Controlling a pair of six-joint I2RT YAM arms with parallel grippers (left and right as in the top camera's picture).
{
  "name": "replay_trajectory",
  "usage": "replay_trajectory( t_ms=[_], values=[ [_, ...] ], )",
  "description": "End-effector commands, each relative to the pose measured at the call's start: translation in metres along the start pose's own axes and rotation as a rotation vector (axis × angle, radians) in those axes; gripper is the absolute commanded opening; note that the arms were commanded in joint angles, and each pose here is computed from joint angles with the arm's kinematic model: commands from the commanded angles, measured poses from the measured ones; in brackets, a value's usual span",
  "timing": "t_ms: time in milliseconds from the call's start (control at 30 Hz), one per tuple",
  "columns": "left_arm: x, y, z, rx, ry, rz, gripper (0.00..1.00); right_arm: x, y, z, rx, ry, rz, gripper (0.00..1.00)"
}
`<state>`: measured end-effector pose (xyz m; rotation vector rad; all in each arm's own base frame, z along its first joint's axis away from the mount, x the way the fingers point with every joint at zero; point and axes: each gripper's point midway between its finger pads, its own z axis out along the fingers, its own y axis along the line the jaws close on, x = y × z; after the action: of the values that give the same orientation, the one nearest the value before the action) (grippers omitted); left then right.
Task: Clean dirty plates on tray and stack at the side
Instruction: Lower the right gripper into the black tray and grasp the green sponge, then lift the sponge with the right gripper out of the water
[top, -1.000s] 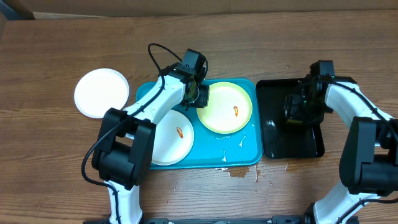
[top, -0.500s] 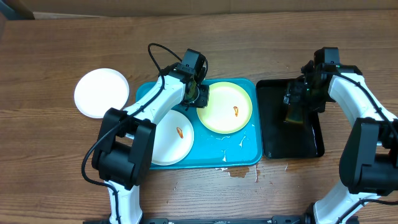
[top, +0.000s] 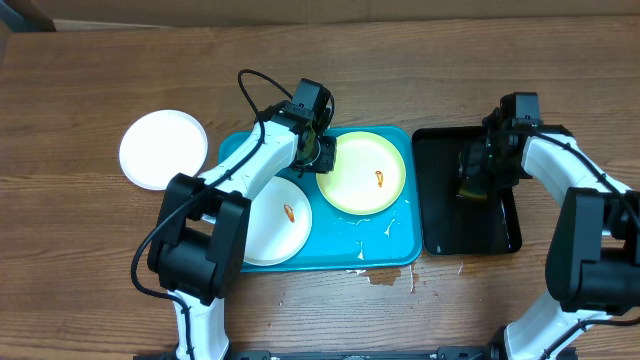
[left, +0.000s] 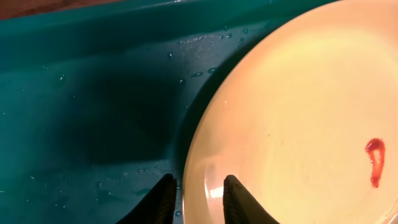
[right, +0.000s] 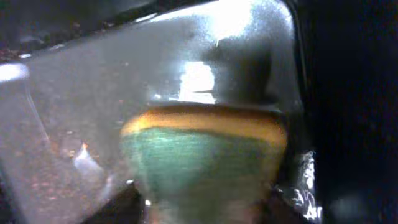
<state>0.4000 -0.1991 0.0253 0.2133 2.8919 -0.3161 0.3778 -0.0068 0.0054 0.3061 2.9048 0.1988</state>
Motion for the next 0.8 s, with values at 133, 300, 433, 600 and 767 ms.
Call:
replay_trajectory(
  t_ms=[133,300,433,600,767],
  values=[
    [0.000,-0.002,0.003,-0.003,0.003,0.022,0.33,0.011,0.009,0.002,-0.047,0.043,0.004,0.53],
    [0.000,-0.002,0.003,-0.002,0.003,0.022,0.41,0.015,0.012,-0.014,-0.037,0.111,0.009,0.58],
    [0.000,-0.003,0.003,-0.002,0.001,0.022,0.41,0.016,0.017,-0.016,-0.026,0.114,-0.012,0.61],
    [0.000,-0.003,0.003,-0.002,0.001,0.022,0.41,0.001,0.006,-0.013,0.056,0.047,-0.031,0.63],
    [0.000,-0.003,0.003,-0.002,0.001,0.022,0.40,0.009,0.004,-0.010,0.059,0.066,-0.002,0.53]
  ],
)
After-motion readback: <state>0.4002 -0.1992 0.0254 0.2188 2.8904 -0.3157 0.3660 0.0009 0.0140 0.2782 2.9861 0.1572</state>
